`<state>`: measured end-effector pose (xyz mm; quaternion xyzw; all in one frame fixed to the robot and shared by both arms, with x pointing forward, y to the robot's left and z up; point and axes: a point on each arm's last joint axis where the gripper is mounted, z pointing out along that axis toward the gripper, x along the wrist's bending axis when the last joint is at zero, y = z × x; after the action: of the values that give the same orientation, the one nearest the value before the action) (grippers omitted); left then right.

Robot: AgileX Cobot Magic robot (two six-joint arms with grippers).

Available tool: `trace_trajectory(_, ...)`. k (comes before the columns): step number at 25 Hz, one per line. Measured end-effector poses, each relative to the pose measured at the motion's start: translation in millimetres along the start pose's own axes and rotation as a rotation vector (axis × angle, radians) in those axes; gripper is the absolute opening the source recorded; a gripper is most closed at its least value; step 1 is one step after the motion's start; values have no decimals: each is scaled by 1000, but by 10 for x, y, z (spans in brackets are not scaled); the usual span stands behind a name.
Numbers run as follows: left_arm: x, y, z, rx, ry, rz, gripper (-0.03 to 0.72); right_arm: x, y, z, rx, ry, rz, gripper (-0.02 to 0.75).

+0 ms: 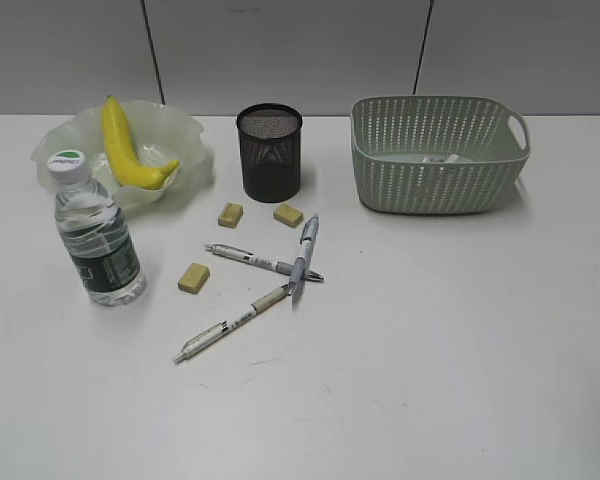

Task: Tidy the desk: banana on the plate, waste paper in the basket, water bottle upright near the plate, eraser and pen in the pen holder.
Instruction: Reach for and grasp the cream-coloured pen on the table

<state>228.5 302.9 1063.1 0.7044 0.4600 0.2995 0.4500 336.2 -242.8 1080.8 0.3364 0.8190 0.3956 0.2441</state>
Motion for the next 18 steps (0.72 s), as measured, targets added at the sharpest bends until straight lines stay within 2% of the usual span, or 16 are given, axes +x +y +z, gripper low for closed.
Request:
trace_trajectory(3, 0, 0, 0, 0, 0, 0, 491, -155, 220, 446, 88, 95, -47, 381)
trace_trajectory(10, 2, 0, 0, 0, 2, 1, 490, -422, 746, 1320, 157, 256, -254, 381)
trace_trajectory(15, 3, 0, 0, 0, 3, 2, 490, -229, 1135, 1896, 133, 385, -467, 381)
trace_trajectory(18, 3, 0, 0, 0, 3, 2, 490, -75, 1269, 2217, 145, 431, -578, 381)
